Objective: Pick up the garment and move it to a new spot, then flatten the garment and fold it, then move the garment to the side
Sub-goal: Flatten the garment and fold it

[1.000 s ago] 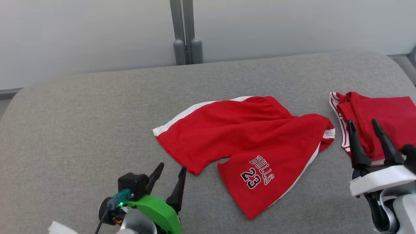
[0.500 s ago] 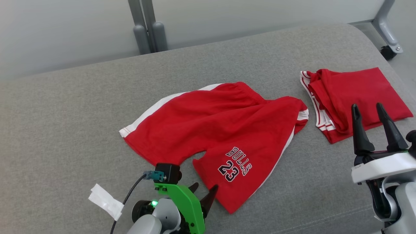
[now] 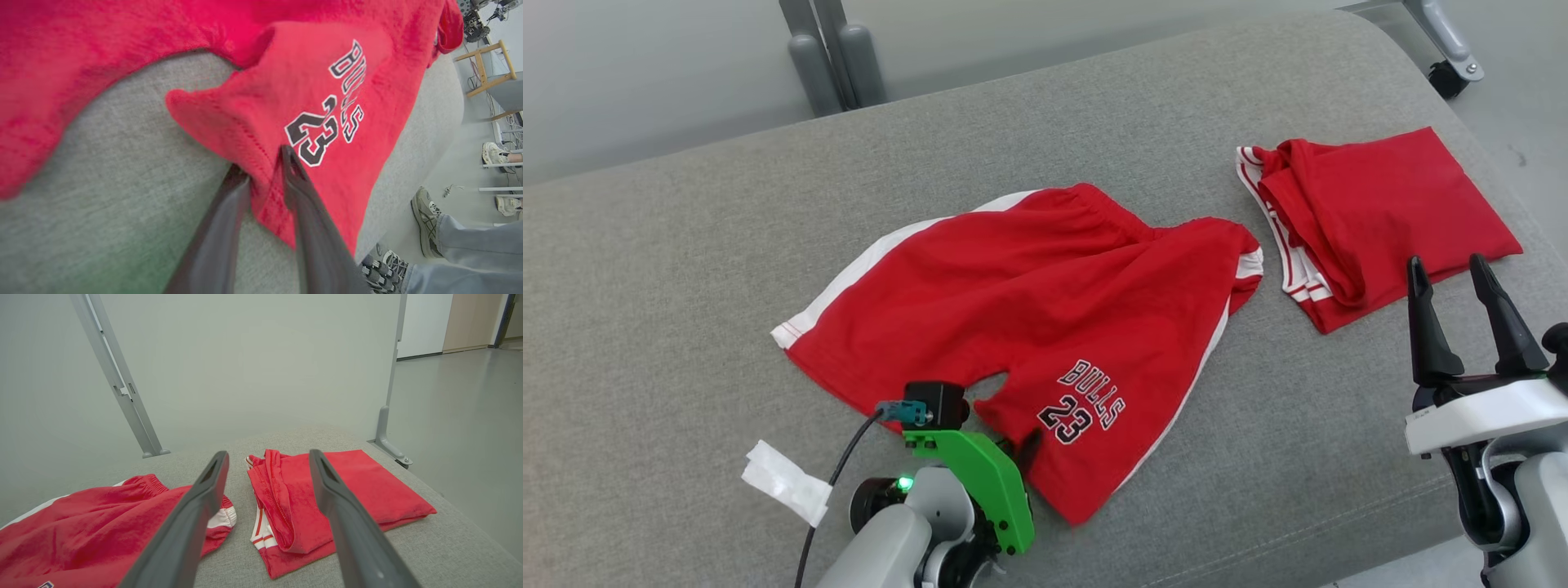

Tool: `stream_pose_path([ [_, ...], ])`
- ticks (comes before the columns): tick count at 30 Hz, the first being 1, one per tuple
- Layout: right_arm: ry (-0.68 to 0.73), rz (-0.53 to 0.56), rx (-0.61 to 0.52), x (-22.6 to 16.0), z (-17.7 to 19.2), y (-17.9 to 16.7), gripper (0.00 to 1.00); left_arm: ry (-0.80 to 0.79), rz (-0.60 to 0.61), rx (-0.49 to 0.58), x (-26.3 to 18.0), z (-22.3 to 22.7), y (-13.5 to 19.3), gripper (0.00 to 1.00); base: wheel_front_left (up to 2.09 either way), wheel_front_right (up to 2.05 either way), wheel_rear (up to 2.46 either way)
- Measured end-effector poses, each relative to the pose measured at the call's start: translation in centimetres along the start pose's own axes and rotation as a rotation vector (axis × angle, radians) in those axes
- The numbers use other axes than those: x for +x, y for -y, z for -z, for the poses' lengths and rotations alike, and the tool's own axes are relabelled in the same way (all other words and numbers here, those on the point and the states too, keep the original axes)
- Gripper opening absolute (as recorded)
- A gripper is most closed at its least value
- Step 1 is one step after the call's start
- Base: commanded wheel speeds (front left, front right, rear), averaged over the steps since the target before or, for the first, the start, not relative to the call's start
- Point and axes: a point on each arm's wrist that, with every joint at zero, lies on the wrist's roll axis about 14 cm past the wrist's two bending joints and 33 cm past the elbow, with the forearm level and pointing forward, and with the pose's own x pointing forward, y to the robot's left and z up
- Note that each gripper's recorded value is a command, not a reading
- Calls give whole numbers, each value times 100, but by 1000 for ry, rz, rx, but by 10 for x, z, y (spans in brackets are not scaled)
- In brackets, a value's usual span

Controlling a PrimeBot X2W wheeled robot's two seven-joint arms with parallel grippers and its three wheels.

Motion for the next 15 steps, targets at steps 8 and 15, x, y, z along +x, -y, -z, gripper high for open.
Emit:
stream_pose_path([
  [8, -12, -46, 13, 5, 7, -16, 100, 111, -60, -27, -26, -25, -28, 0, 0, 0, 0],
  [15, -11, -91, 25, 11, 8, -32, 100, 159, -157, -55, -64, -38, -66, 0, 0, 0, 0],
])
